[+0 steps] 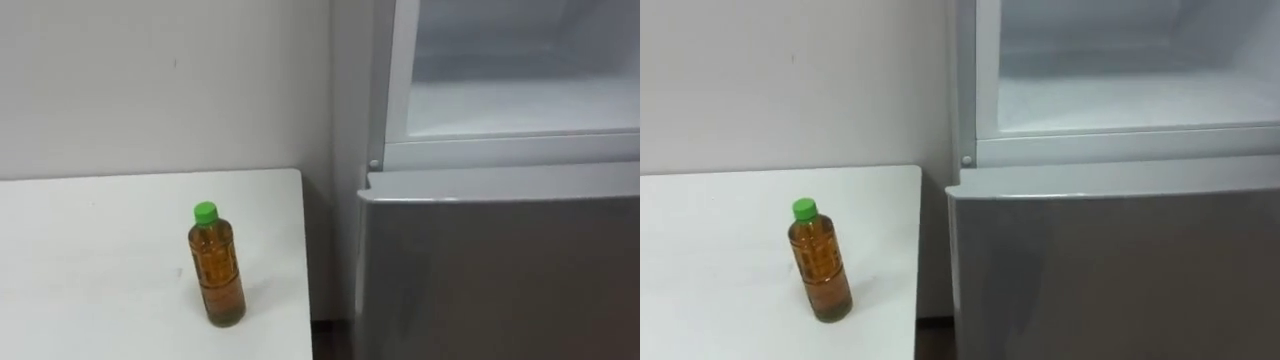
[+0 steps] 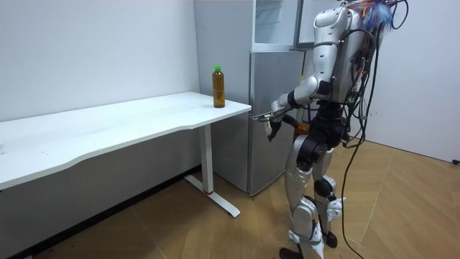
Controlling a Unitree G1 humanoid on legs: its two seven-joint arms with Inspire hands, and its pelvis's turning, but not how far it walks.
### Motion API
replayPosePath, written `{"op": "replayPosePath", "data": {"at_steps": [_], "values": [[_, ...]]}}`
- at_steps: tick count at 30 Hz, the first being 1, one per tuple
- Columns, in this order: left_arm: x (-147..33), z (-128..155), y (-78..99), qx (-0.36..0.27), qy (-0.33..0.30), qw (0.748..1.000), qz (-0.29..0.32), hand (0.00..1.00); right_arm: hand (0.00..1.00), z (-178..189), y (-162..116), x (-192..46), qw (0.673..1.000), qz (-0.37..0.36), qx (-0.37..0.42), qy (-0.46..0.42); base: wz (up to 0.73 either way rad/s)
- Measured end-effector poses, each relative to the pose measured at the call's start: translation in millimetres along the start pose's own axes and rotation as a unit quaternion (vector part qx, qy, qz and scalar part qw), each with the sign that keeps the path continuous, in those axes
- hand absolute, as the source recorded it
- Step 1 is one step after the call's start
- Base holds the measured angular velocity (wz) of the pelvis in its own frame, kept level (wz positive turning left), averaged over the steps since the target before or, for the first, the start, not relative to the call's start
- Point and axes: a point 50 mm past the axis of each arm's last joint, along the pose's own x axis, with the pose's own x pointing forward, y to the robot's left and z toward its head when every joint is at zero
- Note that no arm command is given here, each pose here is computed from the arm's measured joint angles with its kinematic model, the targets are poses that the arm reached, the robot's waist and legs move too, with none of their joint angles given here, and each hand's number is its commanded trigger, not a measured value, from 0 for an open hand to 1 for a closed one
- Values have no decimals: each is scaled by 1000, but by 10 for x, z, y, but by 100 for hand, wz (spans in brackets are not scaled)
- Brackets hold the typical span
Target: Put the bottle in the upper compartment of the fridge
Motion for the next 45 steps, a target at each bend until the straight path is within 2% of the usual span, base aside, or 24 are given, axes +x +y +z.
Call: {"op": "replayPosePath", "data": {"at_steps": [4, 14, 19, 25, 37, 45], "values": [[-38, -375, 47, -20, 66, 997, 36, 0, 0, -64, -10, -7, 1000, -2, 3, 7, 4], [-184, -1107, 25, -103, 159, 972, 137, 0, 0, -247, -62, -44, 1000, -8, 13, 23, 1], [-285, -1288, 45, -175, 155, 949, 212, 0, 0, -246, -83, -47, 1000, -17, 11, 14, 1], [-408, -1456, 1, -222, 167, 918, 282, 0, 0, -309, -96, -56, 1000, -21, 11, 20, 0], [-549, -1594, 13, -250, 192, 882, 349, 0, 0, -391, -137, -84, 999, -32, 40, 17, 0], [-571, -1633, 22, -249, 207, 873, 365, 0, 0, -384, -131, -81, 999, -33, 37, 16, 0]]}}
